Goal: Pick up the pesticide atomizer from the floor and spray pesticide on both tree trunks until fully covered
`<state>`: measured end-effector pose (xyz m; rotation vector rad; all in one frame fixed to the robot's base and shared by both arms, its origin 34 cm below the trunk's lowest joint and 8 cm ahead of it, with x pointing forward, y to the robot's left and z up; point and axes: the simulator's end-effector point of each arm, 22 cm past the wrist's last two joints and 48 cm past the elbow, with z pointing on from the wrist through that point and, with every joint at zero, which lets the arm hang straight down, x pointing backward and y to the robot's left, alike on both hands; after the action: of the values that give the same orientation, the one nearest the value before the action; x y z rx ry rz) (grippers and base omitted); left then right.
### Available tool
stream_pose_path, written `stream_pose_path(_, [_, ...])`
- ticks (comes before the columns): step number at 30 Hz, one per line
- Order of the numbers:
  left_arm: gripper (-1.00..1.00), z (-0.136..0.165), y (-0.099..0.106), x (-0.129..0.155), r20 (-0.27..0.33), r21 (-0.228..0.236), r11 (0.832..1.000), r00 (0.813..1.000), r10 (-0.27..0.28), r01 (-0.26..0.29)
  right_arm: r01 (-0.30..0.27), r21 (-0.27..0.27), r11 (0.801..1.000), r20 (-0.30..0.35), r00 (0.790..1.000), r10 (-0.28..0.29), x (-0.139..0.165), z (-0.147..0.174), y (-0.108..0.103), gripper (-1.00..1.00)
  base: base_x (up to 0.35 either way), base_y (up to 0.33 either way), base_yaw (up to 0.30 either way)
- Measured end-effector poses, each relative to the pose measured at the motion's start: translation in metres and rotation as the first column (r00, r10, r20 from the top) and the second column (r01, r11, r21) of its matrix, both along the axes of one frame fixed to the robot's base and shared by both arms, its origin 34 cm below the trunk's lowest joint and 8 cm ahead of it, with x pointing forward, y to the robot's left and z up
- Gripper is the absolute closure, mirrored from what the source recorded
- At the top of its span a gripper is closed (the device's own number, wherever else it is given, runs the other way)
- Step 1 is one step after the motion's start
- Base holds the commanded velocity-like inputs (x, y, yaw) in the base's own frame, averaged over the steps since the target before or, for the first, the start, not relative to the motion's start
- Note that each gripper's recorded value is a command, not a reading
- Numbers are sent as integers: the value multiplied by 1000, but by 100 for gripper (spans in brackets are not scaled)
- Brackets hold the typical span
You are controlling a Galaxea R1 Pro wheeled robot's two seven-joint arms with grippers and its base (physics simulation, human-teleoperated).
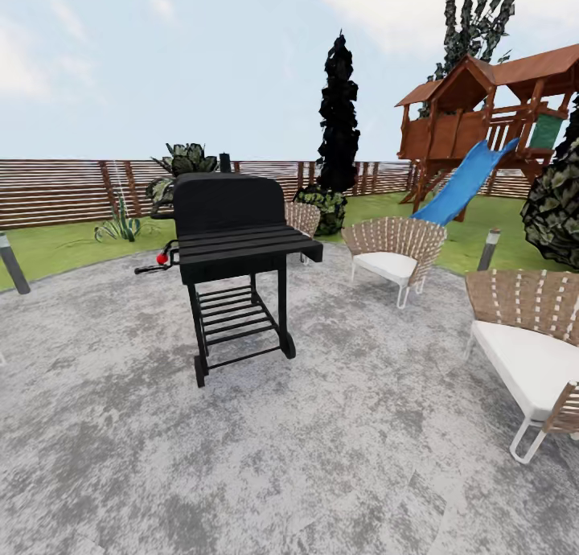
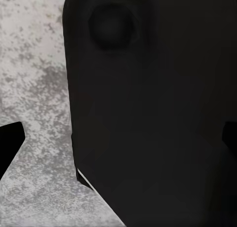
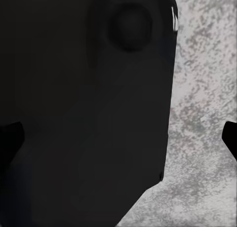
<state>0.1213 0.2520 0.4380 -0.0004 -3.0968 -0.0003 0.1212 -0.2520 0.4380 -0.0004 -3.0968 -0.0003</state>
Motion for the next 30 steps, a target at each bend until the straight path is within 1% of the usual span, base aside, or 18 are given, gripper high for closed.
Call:
stream_pose_path(1, [-100,0,-1,-1,2,0,1000,1000,5,-5,-9,1,1000,8,1000,9,6,0,4,-100,0,0,0])
stream_pose_path(4, [-100,0,-1,-2,-1,0,1000,1000,5,-5,-8,18,1000,23,1000,8,13,0,17,-100,0,0,0])
stream_pose_path(9, [-100,0,1,-1,1,2,1000,1000,2,-2,-6,15,1000,34,999,5,18,0,15,-100,0,0,0])
stream_pose_path(13, [-100,0,5,6,27,7,1000,1000,-5,4,-6,8,1000,51,999,5,24,-1,10,-100,0,0,0])
stream_pose_path(15, [-100,0,7,12,45,9,1000,999,-7,6,-6,3,1000,71,997,6,31,-1,5,-100,0,0,0])
stream_pose_path(21, [-100,0,15,37,115,20,1000,993,-10,8,-5,-30,1000,136,991,10,53,1,-20,-100,0,0,0])
stream_pose_path(25, [-100,2,21,69,180,29,1000,984,-12,6,-6,-53,999,181,983,15,70,3,-38,-100,0,0,0])
stream_pose_path(30, [-100,6,26,111,263,37,999,965,-16,7,-3,-81,997,237,971,23,90,7,-60,-100,0,0,0])
